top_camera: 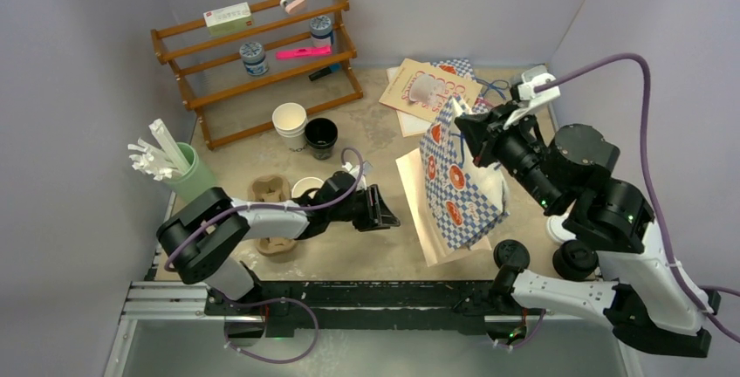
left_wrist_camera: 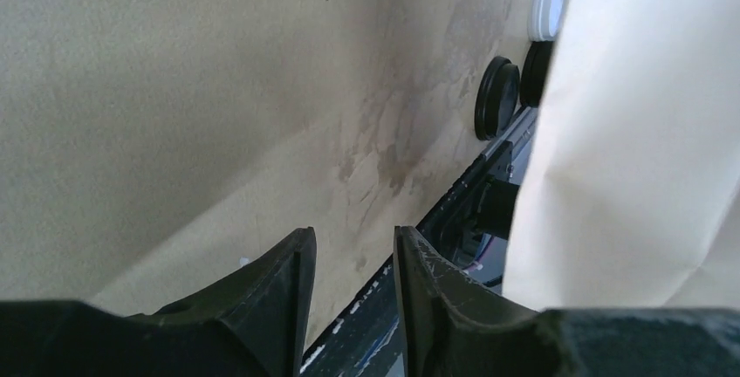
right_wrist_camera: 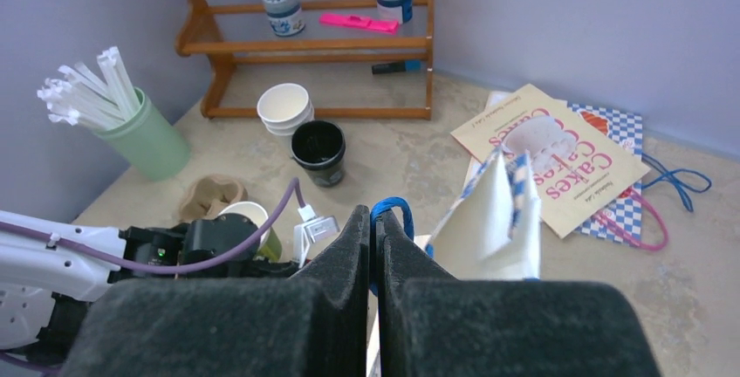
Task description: Pack the takeout coffee
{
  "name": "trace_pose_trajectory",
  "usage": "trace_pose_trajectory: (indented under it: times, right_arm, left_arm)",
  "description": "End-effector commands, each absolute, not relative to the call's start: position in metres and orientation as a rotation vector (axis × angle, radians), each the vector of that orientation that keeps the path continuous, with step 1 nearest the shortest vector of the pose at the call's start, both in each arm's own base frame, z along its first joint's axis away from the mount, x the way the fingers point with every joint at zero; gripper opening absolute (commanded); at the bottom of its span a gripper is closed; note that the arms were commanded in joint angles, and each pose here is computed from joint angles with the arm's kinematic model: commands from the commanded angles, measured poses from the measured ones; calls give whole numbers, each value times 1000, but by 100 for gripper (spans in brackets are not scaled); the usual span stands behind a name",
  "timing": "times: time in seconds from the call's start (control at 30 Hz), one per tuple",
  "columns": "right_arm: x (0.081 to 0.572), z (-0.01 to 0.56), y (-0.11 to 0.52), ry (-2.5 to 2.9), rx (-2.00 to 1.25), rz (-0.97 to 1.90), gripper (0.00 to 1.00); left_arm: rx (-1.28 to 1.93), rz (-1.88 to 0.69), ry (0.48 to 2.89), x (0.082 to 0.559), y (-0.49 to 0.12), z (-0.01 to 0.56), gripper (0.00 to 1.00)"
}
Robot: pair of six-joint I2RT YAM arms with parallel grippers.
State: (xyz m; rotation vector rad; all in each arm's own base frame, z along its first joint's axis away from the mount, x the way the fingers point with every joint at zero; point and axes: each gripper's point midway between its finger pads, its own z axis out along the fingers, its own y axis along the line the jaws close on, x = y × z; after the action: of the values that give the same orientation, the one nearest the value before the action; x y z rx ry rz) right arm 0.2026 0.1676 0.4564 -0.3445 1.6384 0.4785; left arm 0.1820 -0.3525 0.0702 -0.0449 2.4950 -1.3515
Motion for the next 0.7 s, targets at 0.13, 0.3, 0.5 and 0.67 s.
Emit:
trace_pose_trajectory:
  times: [0.13, 0.3, 0.5, 0.67]
  right_arm:
    - [202, 478, 163, 1572, -334, 482, 0]
    - [215, 451, 170, 1645, -334, 422, 0]
    - [227, 422, 181, 1733, -320, 375, 0]
    - [236, 406, 187, 1789, -278, 345, 0]
  left_arm:
    - [34, -1212, 2387, 207, -346, 118, 44]
    - [89, -1116, 2299, 216, -333, 176, 47]
    - [166, -1141, 2126, 221, -336, 270, 62]
    - [236, -1098, 2085, 211, -351, 319, 76]
